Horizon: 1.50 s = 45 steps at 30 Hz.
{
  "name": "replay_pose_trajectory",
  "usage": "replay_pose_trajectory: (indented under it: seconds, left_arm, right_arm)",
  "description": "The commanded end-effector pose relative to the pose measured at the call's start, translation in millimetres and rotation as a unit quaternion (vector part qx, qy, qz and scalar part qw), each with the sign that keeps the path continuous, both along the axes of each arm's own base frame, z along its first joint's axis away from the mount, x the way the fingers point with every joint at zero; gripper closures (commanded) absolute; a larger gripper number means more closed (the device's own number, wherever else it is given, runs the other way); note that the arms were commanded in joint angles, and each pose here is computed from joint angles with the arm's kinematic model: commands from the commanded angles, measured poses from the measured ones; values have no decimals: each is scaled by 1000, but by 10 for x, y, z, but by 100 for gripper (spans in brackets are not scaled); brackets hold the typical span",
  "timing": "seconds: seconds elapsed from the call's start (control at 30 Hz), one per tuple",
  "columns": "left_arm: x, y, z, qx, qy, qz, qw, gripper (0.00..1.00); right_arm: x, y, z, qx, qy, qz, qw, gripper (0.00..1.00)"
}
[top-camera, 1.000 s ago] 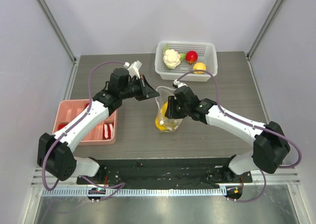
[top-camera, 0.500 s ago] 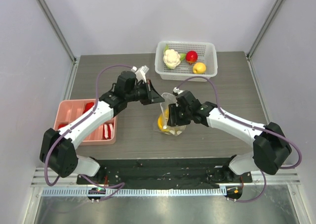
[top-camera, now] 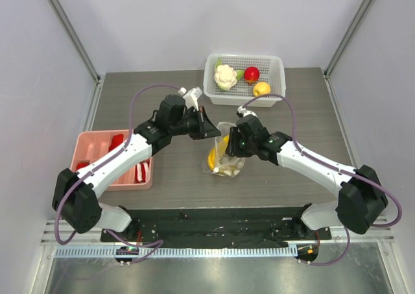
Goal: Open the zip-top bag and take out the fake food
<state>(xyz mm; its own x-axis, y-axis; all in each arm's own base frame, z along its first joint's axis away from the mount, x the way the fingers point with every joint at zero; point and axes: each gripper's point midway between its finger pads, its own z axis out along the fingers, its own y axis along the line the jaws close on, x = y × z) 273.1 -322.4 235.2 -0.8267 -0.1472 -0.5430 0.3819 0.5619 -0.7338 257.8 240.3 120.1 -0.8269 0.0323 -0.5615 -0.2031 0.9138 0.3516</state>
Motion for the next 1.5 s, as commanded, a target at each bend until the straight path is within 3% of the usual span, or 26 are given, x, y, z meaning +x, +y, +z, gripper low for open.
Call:
replay_pose_trajectory:
  seconds: [0.0,0.2,0.43,0.6,0.9,1.03,1.47]
  left_arm:
    - [-42,-72,483,-19,-72,-2,997,100]
    - [-113,-127,529,-6,-82,-6,997,100]
    - [-124,-49,675,30,-112,7,993,100]
    - [-86,-30,647,45,-115,12,992,100]
    - [-101,-19,549,53,-103,9,993,100]
    - [-85,59,451,85,-102,14,991,100]
    - [-45,157,455,106,-105,24,989,100]
  right_arm:
    - [508,86,456,64,-81,-113,988,60]
    - [746,147,448,96,-110,-158,976,58]
    - [595,371,338,89,-95,-52,990,50]
    - [351,578,360,129,-82,42,987,39]
    - [349,823,150,157,-76,94,980,39]
    - [320,702,124,115,-70,98,986,30]
    - [-123,254,-64,-5,36,131,991,29]
